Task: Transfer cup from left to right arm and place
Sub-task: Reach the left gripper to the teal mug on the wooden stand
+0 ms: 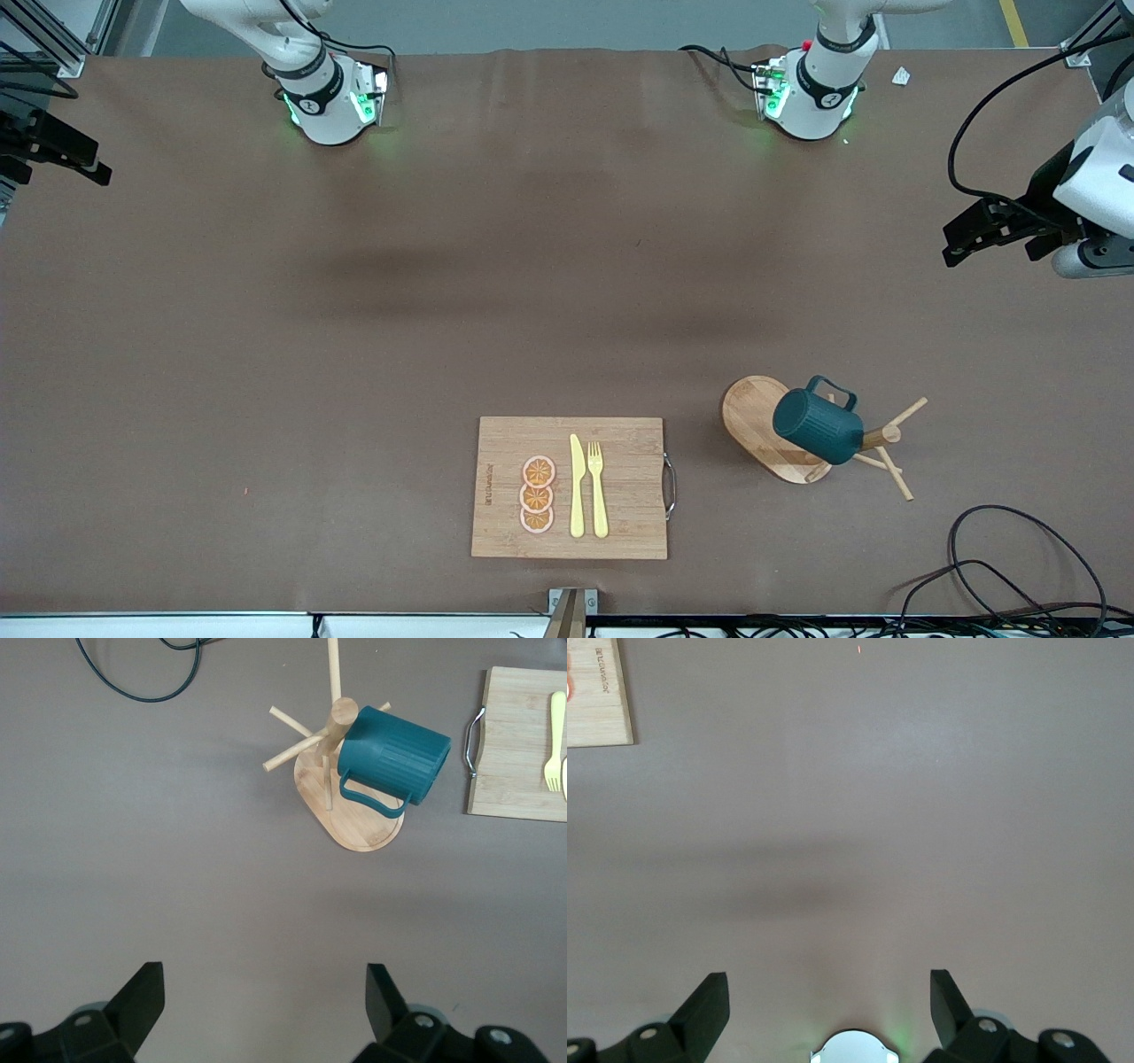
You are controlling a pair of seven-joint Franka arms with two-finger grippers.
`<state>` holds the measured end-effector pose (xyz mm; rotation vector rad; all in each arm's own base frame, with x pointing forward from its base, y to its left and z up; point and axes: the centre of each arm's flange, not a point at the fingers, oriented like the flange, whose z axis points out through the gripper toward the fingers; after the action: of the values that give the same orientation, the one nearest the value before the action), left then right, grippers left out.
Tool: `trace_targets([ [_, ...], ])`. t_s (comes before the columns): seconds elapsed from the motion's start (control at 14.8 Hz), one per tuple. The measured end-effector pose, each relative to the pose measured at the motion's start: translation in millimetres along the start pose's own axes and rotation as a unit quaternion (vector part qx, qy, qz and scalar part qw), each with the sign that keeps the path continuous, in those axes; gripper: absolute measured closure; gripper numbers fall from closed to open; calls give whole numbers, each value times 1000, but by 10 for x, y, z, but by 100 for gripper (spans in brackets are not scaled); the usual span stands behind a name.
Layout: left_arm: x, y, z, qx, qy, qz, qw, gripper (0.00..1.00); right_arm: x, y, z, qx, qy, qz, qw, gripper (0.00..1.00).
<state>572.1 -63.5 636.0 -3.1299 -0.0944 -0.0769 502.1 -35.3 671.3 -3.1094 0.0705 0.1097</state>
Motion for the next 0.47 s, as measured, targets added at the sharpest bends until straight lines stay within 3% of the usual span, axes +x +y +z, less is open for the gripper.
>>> trace_targets([
  [0.47,-6,158,103,5,-13,17,1000,0,0,1,1,0,0,0,1000,0],
])
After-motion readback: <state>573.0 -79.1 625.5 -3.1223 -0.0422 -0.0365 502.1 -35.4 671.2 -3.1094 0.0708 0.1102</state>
